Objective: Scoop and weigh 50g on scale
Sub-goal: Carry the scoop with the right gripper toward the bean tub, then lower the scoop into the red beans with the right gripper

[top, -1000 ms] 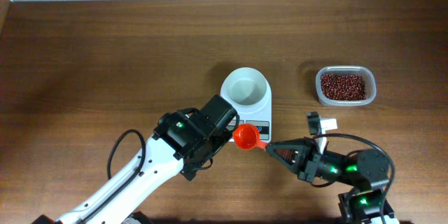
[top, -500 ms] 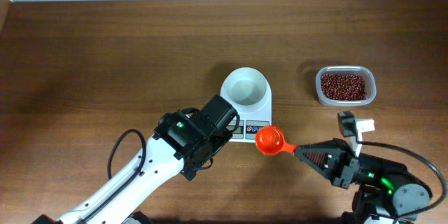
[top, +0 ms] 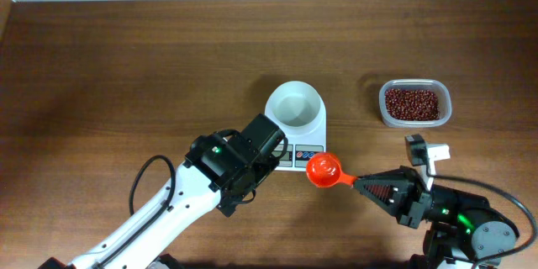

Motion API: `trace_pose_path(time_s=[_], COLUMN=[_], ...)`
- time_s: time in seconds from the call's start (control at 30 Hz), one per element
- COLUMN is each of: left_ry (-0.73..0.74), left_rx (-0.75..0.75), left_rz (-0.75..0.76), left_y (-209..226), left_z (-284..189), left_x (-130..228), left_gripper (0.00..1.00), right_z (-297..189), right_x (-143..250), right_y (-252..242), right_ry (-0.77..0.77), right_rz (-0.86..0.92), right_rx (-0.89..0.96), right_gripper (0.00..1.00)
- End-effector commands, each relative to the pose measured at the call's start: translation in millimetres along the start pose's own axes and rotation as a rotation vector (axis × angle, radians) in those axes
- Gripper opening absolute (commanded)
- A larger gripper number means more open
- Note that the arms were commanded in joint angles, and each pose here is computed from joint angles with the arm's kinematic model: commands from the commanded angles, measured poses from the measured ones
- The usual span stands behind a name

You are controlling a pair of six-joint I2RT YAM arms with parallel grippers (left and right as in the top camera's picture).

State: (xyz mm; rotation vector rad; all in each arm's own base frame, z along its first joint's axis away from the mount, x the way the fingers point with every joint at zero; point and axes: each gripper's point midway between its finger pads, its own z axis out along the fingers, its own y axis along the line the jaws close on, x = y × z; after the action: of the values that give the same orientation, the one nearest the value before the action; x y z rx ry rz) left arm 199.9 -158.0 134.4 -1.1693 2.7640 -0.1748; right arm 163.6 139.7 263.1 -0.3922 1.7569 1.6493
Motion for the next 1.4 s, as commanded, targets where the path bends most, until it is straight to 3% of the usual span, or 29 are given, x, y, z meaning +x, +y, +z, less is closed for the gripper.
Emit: trace_pose_path(time_s=[0.0, 0.27, 0.53, 0.77, 1.2, 1.37], left_ry=[-0.008, -0.008, -0.008, -0.008, -0.008, -0.008], left_rx=[0.008, 0.008, 0.008, 0.008, 0.008, 0.008], left_rz=[0.004, 0.004, 0.005, 0.004, 0.005, 0.004], left_y=[-3.8, -3.8, -3.8, -3.8, -3.8, -3.7], left_z=[-2.6, -2.6, -2.6, -2.6, -2.6, -2.6], left_x=[-0.8, -0.8, -0.8, -0.8, -0.8, -0.9], left_gripper=[0.99, 0.99, 0.99, 0.99, 0.99, 0.99], right_z=[-2.3, -20.0, -22.2, -29.6, -22.5, -25.6], right_x=[-26.0, -68.8, -99.6, -94.3, -105.3, -93.0], right_y=[-7.4, -79.5, -62.6, -107.7, -108.8, -141.5], right_ry=[-0.128, -0.300, -0.263, -0.267, -0.234, -0.140], right_rz=[-0.266, -0.317, -0.299, -0.316, -0.238, -0.223], right_rx=[0.044, 0.236, 0.200, 0.343, 0.364, 0.563], right_gripper=[0.04, 0.04, 0.04, 0.04, 0.04, 0.04])
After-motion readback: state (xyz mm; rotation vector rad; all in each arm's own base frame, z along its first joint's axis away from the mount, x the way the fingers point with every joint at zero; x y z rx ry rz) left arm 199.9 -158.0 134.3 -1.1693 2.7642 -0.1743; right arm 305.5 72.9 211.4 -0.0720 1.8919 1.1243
